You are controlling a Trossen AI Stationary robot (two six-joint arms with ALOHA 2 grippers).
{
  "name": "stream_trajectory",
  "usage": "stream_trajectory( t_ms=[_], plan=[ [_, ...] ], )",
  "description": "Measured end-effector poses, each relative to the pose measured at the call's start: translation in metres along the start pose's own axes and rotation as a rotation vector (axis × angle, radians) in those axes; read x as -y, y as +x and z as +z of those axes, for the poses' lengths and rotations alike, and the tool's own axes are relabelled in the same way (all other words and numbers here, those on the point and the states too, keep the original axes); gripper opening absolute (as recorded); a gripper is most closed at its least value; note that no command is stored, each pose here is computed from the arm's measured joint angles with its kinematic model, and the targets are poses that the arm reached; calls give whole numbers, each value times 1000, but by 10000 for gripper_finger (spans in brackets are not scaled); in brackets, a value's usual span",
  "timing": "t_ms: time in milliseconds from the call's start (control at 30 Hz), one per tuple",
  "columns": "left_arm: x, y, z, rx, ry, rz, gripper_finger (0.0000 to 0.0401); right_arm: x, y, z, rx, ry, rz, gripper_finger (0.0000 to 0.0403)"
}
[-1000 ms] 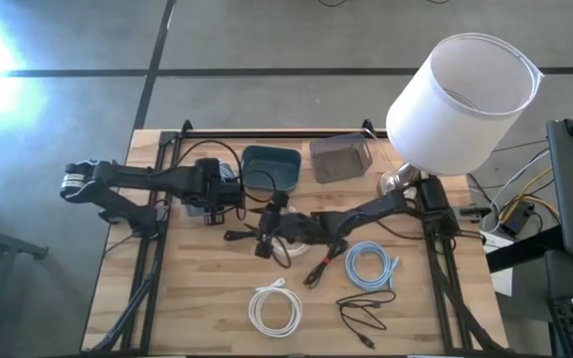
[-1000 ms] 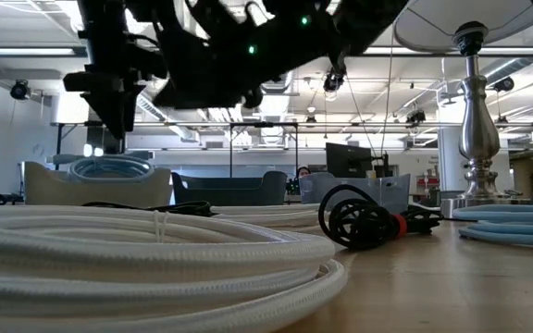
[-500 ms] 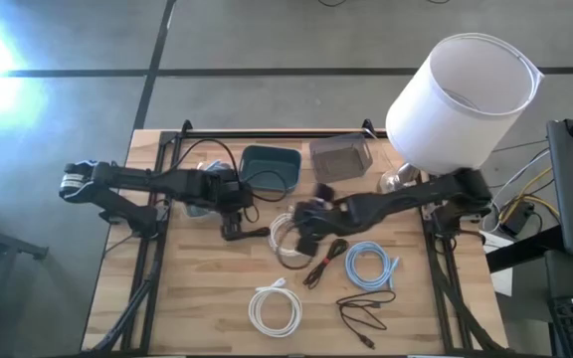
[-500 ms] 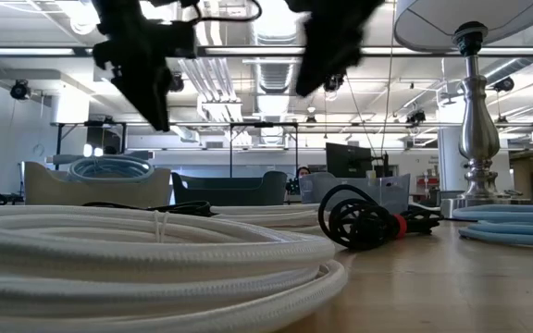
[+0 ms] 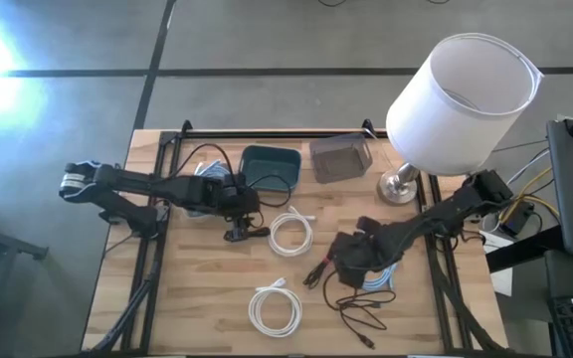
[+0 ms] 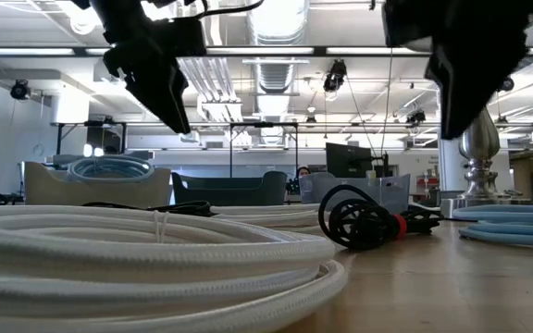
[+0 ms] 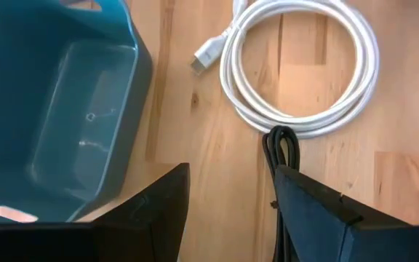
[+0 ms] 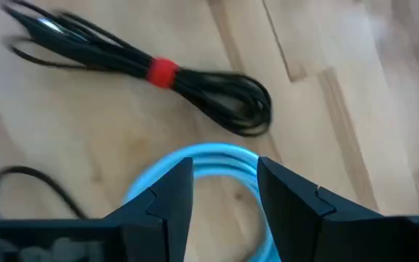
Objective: Pick & Place USB Port
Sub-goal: Put the light blue HDMI cable into the white bin
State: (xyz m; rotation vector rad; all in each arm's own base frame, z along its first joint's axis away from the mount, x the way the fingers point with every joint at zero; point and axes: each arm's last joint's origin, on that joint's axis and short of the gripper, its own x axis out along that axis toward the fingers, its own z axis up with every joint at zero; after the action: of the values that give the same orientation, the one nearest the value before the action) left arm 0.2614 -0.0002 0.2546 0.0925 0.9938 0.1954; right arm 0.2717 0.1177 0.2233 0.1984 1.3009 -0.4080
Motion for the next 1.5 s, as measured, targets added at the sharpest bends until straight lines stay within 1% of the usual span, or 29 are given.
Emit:
stream_trajectory(
  t_ms=[200, 400, 500, 633, 733, 900, 1067, 1200, 1333, 1400, 1500],
  plan=[
    [1, 5, -5, -7, 1, -1, 206, 14, 24, -16, -120, -1, -38, 166],
    [2, 8, -9, -22, 9, 0, 206, 28, 48, -39, -271, -33, -73, 174],
    [2, 9, -10, -19, 9, 0, 206, 34, 57, -50, -319, -41, -102, 176],
    [2, 10, -10, -22, 10, 0, 206, 39, 64, -57, -341, -29, -122, 176],
    [2, 10, -11, -24, 10, 0, 206, 40, 71, -61, -352, 6, -91, 176],
    [2, 10, -11, -23, 10, 0, 206, 42, 84, -69, -329, 58, -41, 176],
    [2, 10, -10, -10, 8, 0, 206, 44, 85, -71, -324, 72, -50, 176],
    [2, 10, -7, 19, 1, -1, 206, 43, 84, -69, -316, 43, -42, 175],
    [2, 10, 0, 83, -32, -4, 206, 42, 84, -68, -312, 32, -38, 159],
    [3, 9, 4, 126, -64, -7, 206, 41, 84, -68, -310, 31, -35, 139],
    [3, 8, 11, 196, -96, -29, 206, 41, 84, -67, -306, 45, -29, 99]
  ],
)
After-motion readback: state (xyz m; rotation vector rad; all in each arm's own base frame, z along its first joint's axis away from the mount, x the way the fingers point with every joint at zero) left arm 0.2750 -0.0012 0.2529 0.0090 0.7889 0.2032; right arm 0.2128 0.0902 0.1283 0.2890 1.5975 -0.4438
